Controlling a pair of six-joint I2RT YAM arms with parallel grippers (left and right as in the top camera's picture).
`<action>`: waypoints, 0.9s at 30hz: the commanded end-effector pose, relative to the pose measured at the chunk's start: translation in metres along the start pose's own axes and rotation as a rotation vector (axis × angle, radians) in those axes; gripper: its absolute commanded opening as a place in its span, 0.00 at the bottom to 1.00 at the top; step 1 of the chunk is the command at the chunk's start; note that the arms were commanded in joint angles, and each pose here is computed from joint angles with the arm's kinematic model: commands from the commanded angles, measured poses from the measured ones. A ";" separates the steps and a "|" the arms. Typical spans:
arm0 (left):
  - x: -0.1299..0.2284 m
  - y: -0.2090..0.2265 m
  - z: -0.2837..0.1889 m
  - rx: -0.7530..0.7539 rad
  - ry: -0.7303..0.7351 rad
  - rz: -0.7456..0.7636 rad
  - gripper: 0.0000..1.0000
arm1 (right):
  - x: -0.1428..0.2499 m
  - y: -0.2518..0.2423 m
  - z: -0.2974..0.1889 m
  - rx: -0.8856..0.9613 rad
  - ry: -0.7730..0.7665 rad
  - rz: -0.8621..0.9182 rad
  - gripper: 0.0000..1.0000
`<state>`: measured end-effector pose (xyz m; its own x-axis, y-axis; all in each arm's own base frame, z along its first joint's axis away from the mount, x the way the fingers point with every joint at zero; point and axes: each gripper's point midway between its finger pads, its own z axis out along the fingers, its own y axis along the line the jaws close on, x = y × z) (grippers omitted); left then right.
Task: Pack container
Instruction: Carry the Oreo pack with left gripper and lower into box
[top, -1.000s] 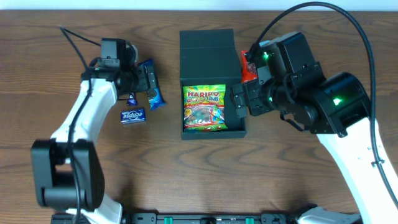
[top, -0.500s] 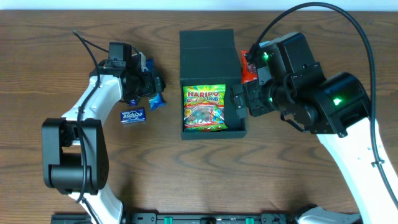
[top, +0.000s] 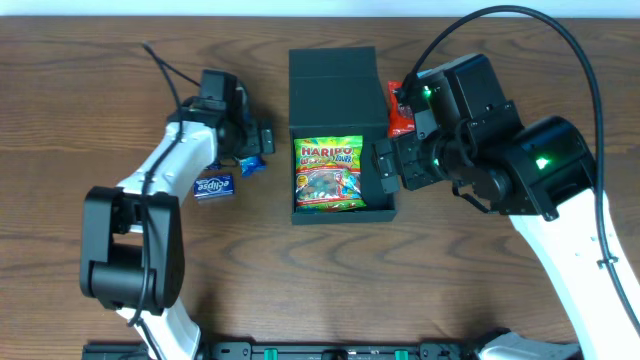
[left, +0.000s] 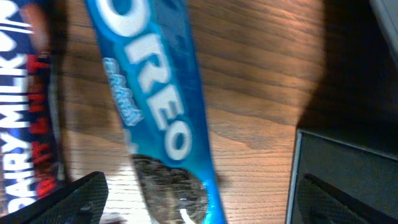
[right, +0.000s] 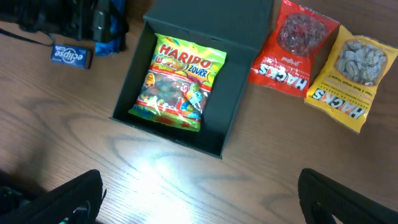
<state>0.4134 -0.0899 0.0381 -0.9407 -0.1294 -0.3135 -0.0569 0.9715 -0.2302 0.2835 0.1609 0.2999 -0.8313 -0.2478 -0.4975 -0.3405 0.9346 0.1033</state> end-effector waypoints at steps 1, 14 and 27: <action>0.005 0.006 0.012 -0.076 0.014 0.012 1.00 | -0.001 -0.001 -0.005 0.005 -0.012 -0.014 0.99; 0.011 0.010 0.028 -0.089 0.041 -0.027 0.77 | 0.002 -0.002 -0.005 0.007 -0.001 -0.014 0.99; 0.018 0.016 0.028 -0.123 0.065 -0.041 0.40 | 0.000 -0.019 -0.017 0.091 -0.045 -0.025 0.99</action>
<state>0.4066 -0.0860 0.0069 -0.9535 -0.1553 -0.2583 -0.1202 0.9818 -0.1468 0.2826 0.1534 0.2984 -0.8294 -0.2671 -0.4906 -0.3389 0.9388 0.0618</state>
